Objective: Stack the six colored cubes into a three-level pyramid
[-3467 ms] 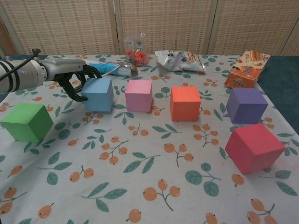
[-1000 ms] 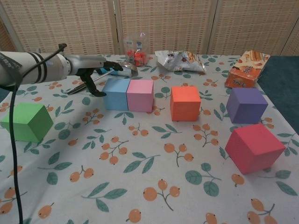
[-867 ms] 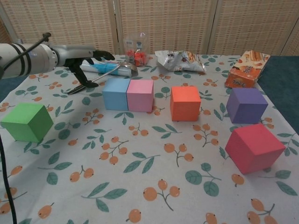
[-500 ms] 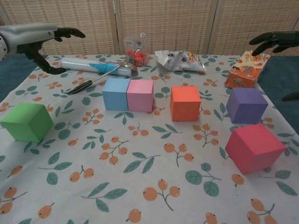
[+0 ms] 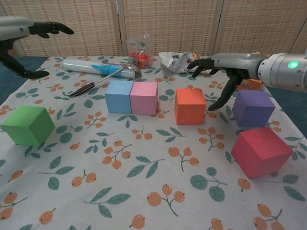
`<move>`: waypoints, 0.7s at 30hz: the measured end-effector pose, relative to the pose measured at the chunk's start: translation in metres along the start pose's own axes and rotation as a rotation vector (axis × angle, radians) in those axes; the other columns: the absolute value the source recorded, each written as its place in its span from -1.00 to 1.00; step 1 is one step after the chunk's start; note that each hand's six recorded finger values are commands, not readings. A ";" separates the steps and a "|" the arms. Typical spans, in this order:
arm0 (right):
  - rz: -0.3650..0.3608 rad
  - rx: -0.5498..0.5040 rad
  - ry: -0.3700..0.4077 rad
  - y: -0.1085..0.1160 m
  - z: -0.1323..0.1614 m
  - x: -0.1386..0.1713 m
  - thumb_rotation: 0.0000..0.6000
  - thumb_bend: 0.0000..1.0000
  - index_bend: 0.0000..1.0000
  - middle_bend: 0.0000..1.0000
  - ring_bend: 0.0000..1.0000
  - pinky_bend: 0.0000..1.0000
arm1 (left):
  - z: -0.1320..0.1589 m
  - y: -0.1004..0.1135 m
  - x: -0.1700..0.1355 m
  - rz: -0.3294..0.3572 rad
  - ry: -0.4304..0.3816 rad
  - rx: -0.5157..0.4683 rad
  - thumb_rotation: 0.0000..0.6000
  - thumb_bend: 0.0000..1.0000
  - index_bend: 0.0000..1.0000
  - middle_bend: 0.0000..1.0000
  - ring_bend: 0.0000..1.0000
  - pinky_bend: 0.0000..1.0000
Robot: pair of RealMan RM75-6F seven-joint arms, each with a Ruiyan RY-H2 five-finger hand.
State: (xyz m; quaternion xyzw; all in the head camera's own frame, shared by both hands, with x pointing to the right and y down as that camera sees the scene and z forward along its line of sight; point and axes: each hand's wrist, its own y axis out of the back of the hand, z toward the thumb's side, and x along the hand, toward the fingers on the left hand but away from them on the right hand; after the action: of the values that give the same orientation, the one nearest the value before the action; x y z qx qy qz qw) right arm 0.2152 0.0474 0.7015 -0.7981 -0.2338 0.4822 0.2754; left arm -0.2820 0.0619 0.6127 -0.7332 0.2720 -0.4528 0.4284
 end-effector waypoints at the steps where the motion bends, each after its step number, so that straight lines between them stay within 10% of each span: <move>1: 0.006 0.002 -0.009 -0.002 -0.001 -0.004 1.00 -1.00 -0.63 -0.55 -0.89 -0.57 | 0.000 0.000 -0.001 -0.002 -0.001 -0.006 1.00 -0.28 -0.89 -1.00 -1.00 -0.78; 21: 0.024 -0.061 -0.077 -0.027 -0.005 -0.047 1.00 -0.67 -0.23 -0.32 -0.72 -0.57 | -0.001 -0.004 0.004 -0.023 -0.012 -0.044 1.00 -0.28 -0.89 -1.00 -1.00 -0.78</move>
State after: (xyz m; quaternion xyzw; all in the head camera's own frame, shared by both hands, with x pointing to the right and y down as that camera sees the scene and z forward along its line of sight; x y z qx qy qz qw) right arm 0.1962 0.0361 0.7516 -0.7898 -0.2492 0.5085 0.2358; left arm -0.2808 0.0601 0.6181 -0.7482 0.2708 -0.4472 0.4084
